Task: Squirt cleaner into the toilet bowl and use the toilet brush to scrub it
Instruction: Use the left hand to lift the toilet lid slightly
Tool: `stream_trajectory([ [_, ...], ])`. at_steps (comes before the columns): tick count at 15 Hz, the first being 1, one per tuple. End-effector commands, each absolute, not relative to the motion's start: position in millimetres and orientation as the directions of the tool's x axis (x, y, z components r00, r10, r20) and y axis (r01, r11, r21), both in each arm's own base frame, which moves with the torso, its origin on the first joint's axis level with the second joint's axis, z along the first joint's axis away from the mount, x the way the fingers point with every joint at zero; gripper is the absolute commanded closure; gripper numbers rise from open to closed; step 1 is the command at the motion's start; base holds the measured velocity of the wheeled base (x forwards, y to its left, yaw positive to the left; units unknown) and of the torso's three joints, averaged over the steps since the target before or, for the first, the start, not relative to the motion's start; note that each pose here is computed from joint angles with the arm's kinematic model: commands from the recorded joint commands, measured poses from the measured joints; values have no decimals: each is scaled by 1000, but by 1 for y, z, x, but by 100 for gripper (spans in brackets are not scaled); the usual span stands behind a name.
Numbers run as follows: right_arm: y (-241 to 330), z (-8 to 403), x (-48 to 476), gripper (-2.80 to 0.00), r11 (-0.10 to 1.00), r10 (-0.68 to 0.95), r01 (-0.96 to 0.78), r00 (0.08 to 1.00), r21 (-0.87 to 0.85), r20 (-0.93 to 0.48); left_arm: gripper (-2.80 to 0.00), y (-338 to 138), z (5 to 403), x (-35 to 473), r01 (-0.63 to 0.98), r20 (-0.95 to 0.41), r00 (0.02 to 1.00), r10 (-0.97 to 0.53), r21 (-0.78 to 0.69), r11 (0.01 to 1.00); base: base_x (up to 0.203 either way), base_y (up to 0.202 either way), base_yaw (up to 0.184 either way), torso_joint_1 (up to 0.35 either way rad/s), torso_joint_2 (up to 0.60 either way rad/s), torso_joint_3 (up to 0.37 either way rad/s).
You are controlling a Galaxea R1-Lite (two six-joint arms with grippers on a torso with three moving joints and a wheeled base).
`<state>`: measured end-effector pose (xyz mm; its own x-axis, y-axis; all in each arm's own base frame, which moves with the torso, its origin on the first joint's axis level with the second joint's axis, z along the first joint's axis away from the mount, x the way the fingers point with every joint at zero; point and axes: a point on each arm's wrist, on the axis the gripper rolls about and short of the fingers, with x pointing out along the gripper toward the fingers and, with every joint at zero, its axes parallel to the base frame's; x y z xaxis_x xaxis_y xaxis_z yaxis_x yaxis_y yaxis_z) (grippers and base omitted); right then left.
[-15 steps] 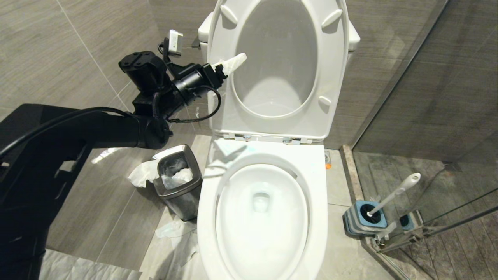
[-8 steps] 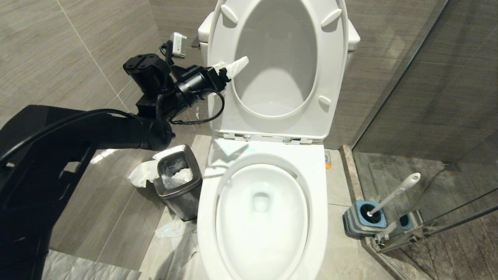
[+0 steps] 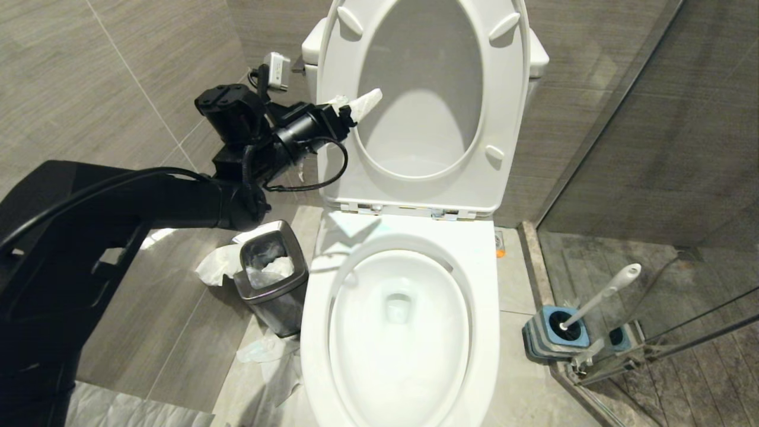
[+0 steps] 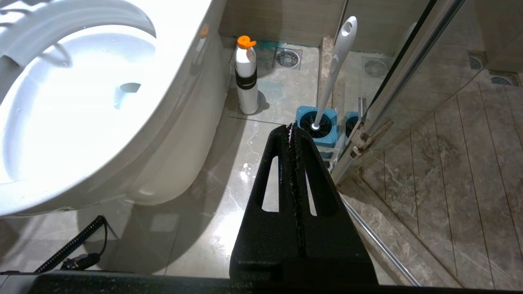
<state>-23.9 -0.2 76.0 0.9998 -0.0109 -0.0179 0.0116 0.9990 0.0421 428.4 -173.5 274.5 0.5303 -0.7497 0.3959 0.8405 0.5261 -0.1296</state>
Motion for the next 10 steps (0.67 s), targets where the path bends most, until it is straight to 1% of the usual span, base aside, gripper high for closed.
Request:
stream_trajectory([
  [1, 0, 76, -24, 0, 999, -11, 12, 1000, 43, -18, -280, -170, 287, 421, 843, 407, 524, -748, -122, 524, 0, 0, 0, 0, 0, 0],
  [10, 0, 76, -24, 0, 999, -11, 12, 1000, 43, -18, -280, -161, 312, 397, 845, 425, 518, -742, -116, 523, 0, 0, 0, 0, 0, 0],
])
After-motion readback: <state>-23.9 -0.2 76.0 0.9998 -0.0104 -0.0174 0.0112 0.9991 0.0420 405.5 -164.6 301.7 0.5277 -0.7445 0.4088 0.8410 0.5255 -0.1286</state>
